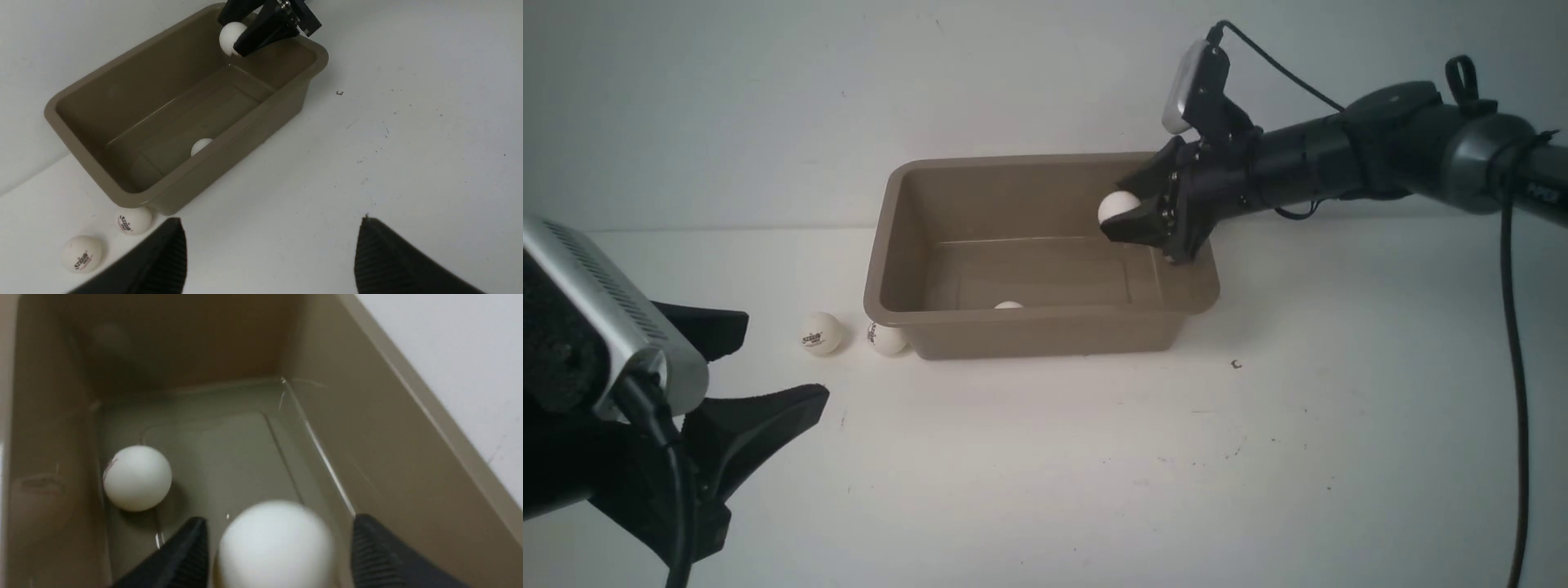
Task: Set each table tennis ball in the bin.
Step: Use the right arm to put the table tennis ball into the box, then use the right arm to clamp the table tennis ball closest to it
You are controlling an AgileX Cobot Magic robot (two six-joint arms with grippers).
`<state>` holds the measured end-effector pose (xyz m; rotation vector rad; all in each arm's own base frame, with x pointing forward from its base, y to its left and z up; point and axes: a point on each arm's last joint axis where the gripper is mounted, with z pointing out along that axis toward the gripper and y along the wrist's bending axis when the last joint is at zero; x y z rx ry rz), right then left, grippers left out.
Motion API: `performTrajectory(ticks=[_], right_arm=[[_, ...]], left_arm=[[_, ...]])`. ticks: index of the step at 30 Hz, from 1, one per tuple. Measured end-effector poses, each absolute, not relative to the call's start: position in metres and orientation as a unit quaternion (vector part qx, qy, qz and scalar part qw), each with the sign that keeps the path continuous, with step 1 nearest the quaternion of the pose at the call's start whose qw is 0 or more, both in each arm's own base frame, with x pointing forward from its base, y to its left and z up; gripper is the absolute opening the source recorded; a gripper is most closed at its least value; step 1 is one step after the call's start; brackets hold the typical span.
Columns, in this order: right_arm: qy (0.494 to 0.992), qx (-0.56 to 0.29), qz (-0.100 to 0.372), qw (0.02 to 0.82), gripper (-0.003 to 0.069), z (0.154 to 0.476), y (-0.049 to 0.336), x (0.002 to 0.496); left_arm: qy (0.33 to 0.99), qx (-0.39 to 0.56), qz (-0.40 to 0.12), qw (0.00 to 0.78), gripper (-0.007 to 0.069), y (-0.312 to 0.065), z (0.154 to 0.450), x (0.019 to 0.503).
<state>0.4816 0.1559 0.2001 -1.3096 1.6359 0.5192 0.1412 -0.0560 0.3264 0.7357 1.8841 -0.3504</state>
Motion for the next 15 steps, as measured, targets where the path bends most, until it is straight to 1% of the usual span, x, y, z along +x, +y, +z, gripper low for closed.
performTrajectory(ticks=[2,3,4,5,9,11,13,15], right_arm=[[0.677,-0.510,0.204,0.490,0.0538,0.207,0.147,0.486],[0.677,-0.509,0.204,0.490,0.0538,0.207,0.146,0.487],[0.684,-0.490,0.190,0.507,0.0556,0.217,0.133,0.491],[0.686,-0.477,0.183,0.518,0.0559,0.226,0.122,0.493],[0.697,-0.435,0.160,0.546,0.0543,0.260,0.068,0.494],[0.705,-0.424,0.155,0.548,0.0526,0.268,0.043,0.492],[0.714,-0.425,0.149,0.536,0.0511,0.266,0.021,0.490],[0.720,-0.433,0.149,0.521,0.0504,0.259,0.009,0.488]], left_arm=[[0.785,0.307,-0.146,0.518,0.0499,-0.056,0.326,0.141],[0.785,0.307,-0.146,0.518,0.0499,-0.056,0.326,0.141],[0.785,0.307,-0.145,0.518,0.0499,-0.056,0.326,0.141],[0.785,0.308,-0.146,0.518,0.0499,-0.056,0.326,0.141],[0.785,0.308,-0.146,0.518,0.0499,-0.056,0.326,0.141],[0.785,0.308,-0.146,0.518,0.0499,-0.056,0.326,0.141],[0.785,0.308,-0.146,0.518,0.0499,-0.056,0.326,0.141],[0.785,0.308,-0.146,0.518,0.0499,-0.056,0.326,0.141]])
